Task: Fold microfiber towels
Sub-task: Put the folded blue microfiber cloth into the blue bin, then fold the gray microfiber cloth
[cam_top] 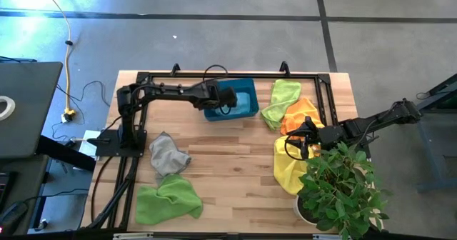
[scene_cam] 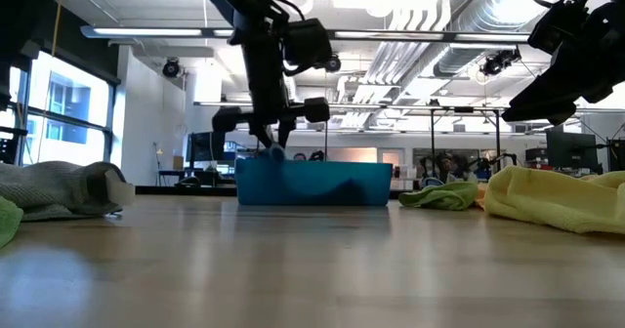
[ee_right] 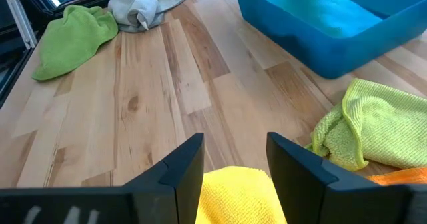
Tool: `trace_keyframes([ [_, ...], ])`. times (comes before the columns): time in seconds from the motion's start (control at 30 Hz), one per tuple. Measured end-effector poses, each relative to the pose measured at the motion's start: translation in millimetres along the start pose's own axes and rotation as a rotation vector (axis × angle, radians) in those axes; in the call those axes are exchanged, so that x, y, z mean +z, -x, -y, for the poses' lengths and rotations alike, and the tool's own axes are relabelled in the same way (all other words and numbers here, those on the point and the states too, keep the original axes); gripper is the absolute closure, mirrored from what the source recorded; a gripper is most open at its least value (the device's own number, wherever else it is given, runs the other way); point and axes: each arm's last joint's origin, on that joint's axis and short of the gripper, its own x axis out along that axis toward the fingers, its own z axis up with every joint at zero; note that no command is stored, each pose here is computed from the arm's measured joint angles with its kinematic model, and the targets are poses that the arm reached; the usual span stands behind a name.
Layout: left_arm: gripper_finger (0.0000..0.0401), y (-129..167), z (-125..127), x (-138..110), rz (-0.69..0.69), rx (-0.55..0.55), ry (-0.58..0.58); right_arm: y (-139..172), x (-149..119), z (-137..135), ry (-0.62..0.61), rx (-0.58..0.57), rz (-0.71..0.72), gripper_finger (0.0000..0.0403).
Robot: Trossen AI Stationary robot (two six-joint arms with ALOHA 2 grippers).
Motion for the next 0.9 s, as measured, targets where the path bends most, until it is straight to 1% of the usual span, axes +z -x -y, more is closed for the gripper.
trace_keyframes([
  [0.27,0.0379,0.5,-0.7,-1.5,-0.021,0.003,0.0,0.0,0.0,0.0,0.0,0.0,0.0,0.0249],
  [0.4,0.0371,2.0,0.3,-3.9,-0.026,-0.002,-0.007,0.0,0.0,0.0,0.0,0.0,0.0,0.0249],
  [0.53,0.0349,4.5,1.5,-4.4,-0.003,-0.002,-0.069,0.0,0.0,0.0,0.0,0.0,0.0,0.0249],
  [0.77,0.0294,20.1,1.3,5.8,0.061,-0.02,-0.197,0.0,0.0,0.1,0.0,-0.001,0.0,0.0249],
  [0.9,0.0266,25.6,-0.3,7.6,0.082,-0.013,-0.239,0.0,0.0,0.0,0.0,0.0,0.0,0.0249],
])
